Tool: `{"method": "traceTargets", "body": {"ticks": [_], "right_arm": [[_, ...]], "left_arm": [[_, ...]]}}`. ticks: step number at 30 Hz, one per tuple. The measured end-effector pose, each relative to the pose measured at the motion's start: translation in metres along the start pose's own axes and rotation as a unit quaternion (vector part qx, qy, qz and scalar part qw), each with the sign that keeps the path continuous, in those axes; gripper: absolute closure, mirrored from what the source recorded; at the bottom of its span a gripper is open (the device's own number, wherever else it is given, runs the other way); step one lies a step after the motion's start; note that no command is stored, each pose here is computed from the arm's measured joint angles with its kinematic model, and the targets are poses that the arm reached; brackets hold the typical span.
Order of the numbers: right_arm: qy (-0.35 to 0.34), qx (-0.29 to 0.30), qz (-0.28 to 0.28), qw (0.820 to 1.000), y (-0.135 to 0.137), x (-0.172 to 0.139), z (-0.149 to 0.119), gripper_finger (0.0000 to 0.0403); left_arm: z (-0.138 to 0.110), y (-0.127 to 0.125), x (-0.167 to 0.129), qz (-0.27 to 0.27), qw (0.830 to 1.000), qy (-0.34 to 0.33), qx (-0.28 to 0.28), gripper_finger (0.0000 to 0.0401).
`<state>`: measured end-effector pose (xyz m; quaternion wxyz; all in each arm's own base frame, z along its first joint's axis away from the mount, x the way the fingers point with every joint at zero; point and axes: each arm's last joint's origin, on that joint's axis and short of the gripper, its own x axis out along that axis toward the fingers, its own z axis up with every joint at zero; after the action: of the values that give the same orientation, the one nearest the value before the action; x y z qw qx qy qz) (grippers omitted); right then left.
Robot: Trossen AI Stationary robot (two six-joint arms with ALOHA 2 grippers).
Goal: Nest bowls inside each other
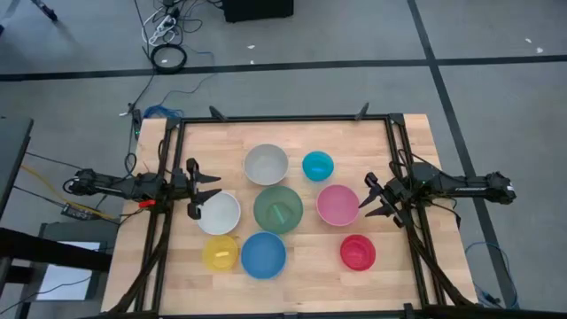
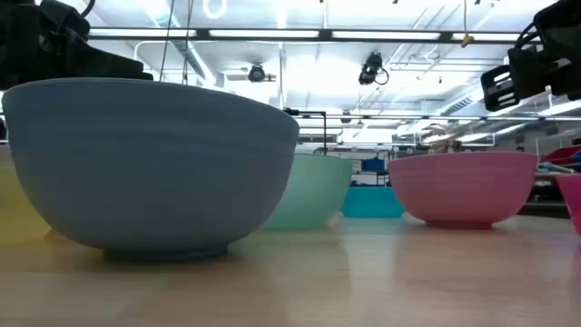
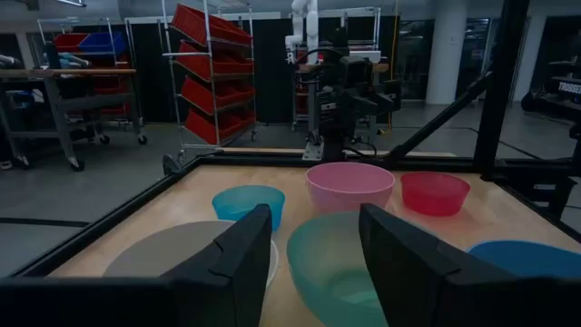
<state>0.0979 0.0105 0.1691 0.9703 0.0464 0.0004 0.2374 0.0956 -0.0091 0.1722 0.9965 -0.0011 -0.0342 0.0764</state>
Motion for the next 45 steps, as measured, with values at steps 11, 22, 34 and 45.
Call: {"method": "traceTargets", "body": {"ticks": [11, 22, 34, 45], "right_arm": [[0.0, 0.0, 0.0, 1.0, 0.0, 0.0, 0.0, 0.027], [-0.055, -0.053, -0.013, 0.997, 0.001, -0.001, 0.012, 0.027], [-0.176, -0.011, 0.0, 0.984, 0.006, -0.007, 0.037, 0.027], [-0.081, 0.159, -0.136, 0.975, -0.007, 0.006, 0.057, 0.027]], "left_arm": [[0.0, 0.0, 0.0, 0.0, 1.0, 0.0, 0.0, 0.0224], [0.009, 0.0, 0.0, -0.011, 0.99, -0.044, -0.131, 0.0224], [0.017, 0.001, -0.001, -0.004, 0.98, -0.086, -0.179, 0.0224], [0.02, 0.006, -0.003, 0.078, 0.982, -0.106, -0.135, 0.0224]]}}
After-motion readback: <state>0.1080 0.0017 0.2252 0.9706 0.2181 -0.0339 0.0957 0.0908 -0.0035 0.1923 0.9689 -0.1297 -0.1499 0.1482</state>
